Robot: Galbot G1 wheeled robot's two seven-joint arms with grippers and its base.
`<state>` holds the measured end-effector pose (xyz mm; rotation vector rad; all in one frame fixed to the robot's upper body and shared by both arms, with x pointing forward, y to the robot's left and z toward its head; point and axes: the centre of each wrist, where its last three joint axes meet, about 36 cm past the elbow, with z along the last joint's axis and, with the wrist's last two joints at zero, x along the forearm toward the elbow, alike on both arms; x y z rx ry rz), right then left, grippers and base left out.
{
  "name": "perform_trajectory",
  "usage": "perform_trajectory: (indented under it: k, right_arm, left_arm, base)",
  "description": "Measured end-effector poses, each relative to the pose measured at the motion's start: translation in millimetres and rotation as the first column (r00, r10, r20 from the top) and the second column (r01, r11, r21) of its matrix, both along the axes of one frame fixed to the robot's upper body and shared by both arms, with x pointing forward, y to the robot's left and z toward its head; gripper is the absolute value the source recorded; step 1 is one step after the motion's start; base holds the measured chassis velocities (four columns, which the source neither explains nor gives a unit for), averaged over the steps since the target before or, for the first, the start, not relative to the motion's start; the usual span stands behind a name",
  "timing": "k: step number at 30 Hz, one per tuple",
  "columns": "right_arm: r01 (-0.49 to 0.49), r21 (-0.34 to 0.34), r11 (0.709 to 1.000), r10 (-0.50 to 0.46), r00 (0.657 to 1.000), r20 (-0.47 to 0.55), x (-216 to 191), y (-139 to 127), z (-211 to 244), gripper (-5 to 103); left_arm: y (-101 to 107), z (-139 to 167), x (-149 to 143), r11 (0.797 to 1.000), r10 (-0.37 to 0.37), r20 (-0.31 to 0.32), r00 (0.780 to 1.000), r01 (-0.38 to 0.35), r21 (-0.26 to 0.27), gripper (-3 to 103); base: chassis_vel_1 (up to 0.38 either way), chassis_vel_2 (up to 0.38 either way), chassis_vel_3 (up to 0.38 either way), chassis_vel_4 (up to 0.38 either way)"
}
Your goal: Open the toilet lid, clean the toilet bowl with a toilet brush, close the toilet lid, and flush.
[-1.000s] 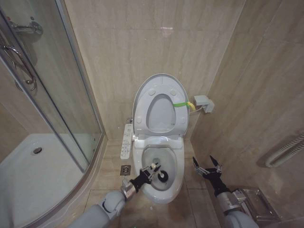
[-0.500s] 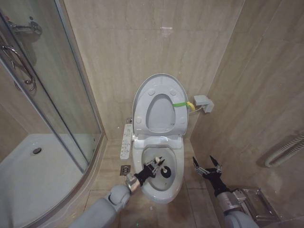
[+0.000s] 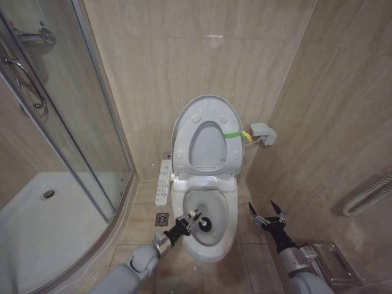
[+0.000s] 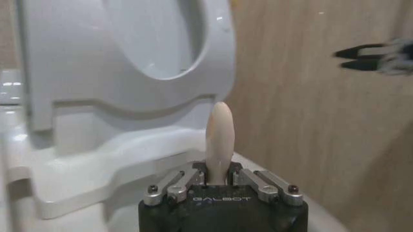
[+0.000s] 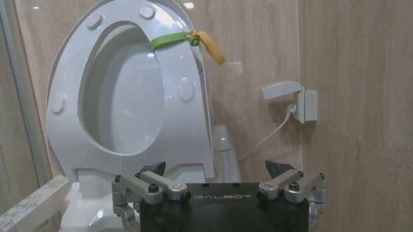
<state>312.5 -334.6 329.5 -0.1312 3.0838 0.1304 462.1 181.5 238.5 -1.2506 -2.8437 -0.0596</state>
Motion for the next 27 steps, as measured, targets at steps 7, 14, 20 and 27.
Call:
perform_trajectory:
  k: [7,14,20,27]
  right_arm:
    - [0.000,0.000,1.000,0.000,1.000,0.000,0,0,0,100]
    - [0.000,0.000,1.000,0.000,1.000,0.000,0,0,0,100]
    - [0.000,0.000,1.000,0.000,1.000,0.000,0,0,0,100]
    - [0.000,0.000,1.000,0.000,1.000,0.000,0,0,0,100]
  left_arm:
    - [-13,25,21,0.998,0.008,0.048,0.999,-0.005,-0.057,20]
    - [-29,39,-21,0.993,-0.075,0.044,0.996,0.079,-0.089,20]
    - [-21,37,-58,0.990,-0.118,0.016,0.993,0.119,-0.069,20]
    - [-4,17,-32,0.998,-0.051,-0.006,0.999,0.051,-0.028,20]
  base:
    - [0.000,0.000,0.000,0.000]
    - [0.000,0.000,0.000,0.000]
    - [0.000,0.000,0.000,0.000]
    - [0.000,0.000,0.000,0.000]
